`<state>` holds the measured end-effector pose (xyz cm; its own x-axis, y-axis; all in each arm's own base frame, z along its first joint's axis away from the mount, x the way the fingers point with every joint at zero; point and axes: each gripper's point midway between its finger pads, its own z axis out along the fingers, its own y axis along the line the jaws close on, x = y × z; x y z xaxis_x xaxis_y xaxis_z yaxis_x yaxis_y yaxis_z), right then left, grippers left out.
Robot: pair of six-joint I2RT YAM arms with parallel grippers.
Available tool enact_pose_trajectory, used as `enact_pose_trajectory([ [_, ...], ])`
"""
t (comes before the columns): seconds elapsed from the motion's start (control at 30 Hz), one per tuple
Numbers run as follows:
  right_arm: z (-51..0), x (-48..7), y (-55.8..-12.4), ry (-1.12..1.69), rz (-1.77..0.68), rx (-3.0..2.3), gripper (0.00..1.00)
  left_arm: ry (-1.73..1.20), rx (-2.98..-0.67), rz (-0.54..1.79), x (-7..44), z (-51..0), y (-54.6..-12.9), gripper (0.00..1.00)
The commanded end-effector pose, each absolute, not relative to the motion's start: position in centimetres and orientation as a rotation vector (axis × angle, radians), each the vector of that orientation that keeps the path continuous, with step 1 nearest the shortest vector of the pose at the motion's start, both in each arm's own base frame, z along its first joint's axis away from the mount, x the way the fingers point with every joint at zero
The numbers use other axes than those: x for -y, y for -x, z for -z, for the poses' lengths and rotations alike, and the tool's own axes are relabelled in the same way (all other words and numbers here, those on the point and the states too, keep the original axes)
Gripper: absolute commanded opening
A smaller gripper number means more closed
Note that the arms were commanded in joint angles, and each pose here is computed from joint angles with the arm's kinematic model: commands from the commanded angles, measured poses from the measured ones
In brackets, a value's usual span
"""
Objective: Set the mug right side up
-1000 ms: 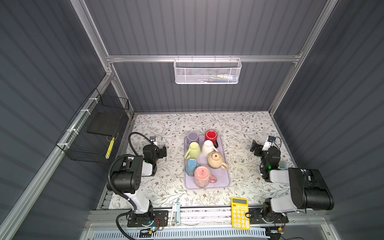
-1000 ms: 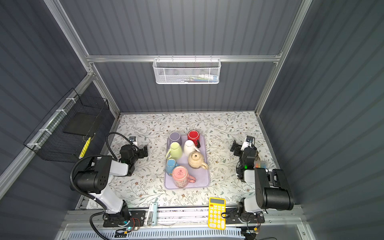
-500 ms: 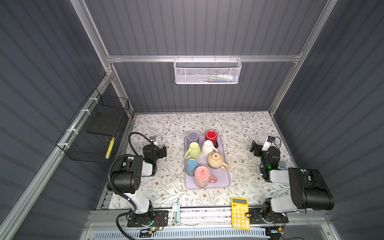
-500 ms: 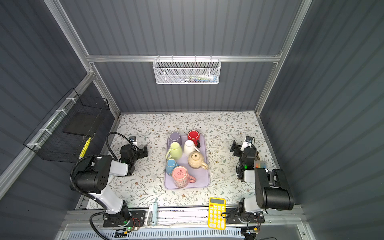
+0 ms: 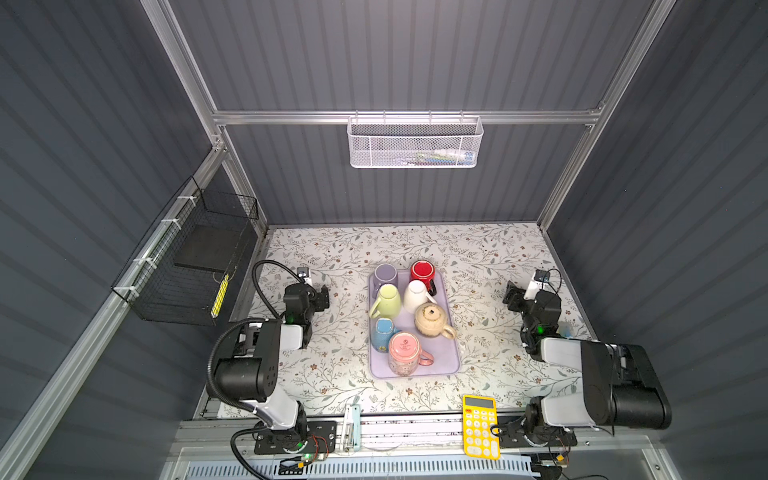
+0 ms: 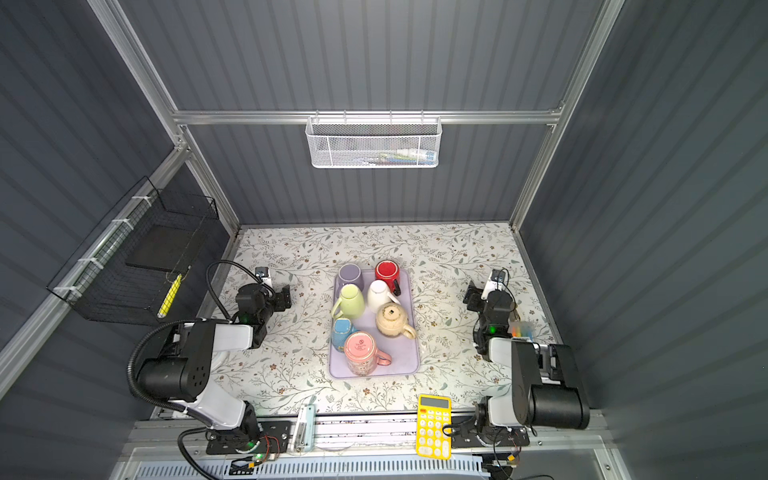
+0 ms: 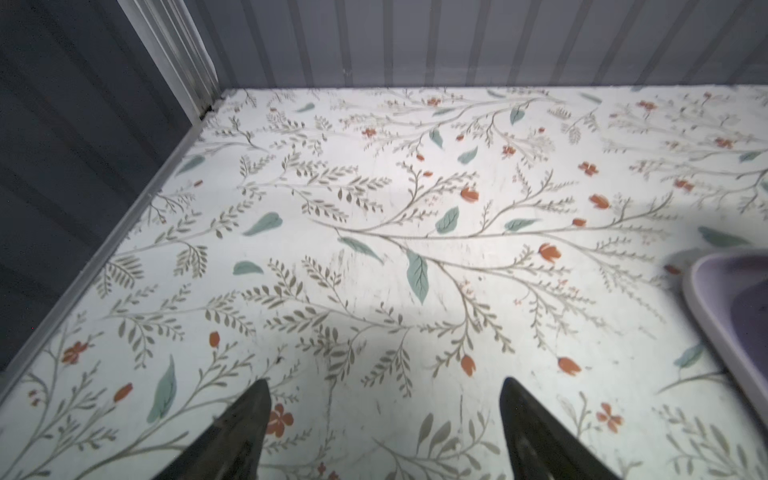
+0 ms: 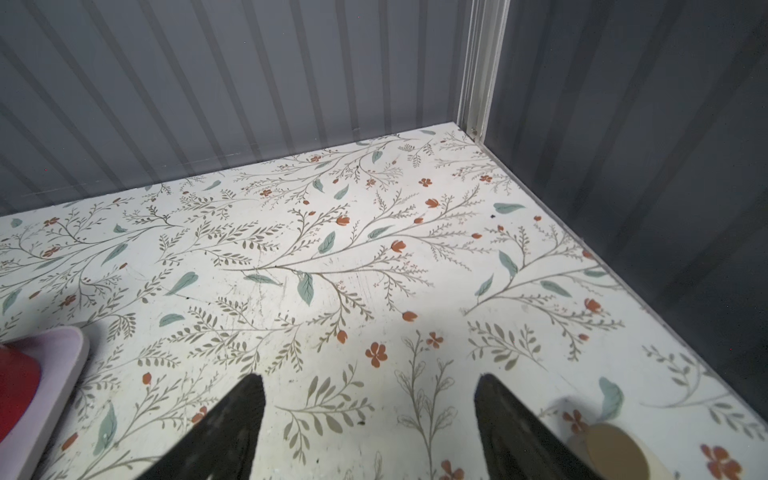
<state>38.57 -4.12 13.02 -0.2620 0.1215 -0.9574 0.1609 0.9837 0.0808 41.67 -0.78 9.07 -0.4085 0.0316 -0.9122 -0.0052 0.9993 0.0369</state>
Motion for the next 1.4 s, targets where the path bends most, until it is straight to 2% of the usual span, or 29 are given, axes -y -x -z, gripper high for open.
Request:
enact_pose_trajectory([
  [0.0,-14.7,3.1,-39.4,-0.148,0.000,-1.901,0.80,-0.007,-1.981,-0.039,0.7,-11.2,-41.7,0.85],
  [0.13,-16.2,1.7,-39.3,-0.111,-0.072,-1.939,0.78,-0.007,-1.972,-0.002,1.6,-13.9,-41.9,0.83],
  [0.33,-17.9,-2.2,-38.1,0.032,-0.188,-2.034,0.76,-0.132,-1.980,-0.018,6.0,-17.9,-41.8,0.83],
  [0.47,-19.4,-4.8,-36.9,0.103,-0.234,-2.036,0.75,-0.171,-1.985,0.077,8.3,-20.2,-41.5,0.82],
  [0.73,-22.3,-10.1,-32.7,0.345,-0.333,-2.081,0.68,-0.187,-2.029,0.194,9.6,-24.6,-38.9,0.81],
  [0.93,-21.6,-13.5,-27.7,0.636,-0.422,-2.167,0.65,-0.364,-2.051,0.314,11.5,-26.1,-34.7,0.81],
  [1.03,-21.7,-14.4,-26.5,0.684,-0.447,-2.138,0.65,-0.440,-2.045,0.373,12.4,-26.0,-33.1,0.81],
  [1.13,-21.5,-16.2,-24.8,0.773,-0.544,-2.094,0.65,-0.495,-2.047,0.437,13.3,-25.2,-31.9,0.81],
  [1.37,-17.8,-18.2,-21.4,1.027,-0.558,-2.116,0.64,-0.549,-2.022,0.556,14.8,-24.4,-30.7,0.81],
])
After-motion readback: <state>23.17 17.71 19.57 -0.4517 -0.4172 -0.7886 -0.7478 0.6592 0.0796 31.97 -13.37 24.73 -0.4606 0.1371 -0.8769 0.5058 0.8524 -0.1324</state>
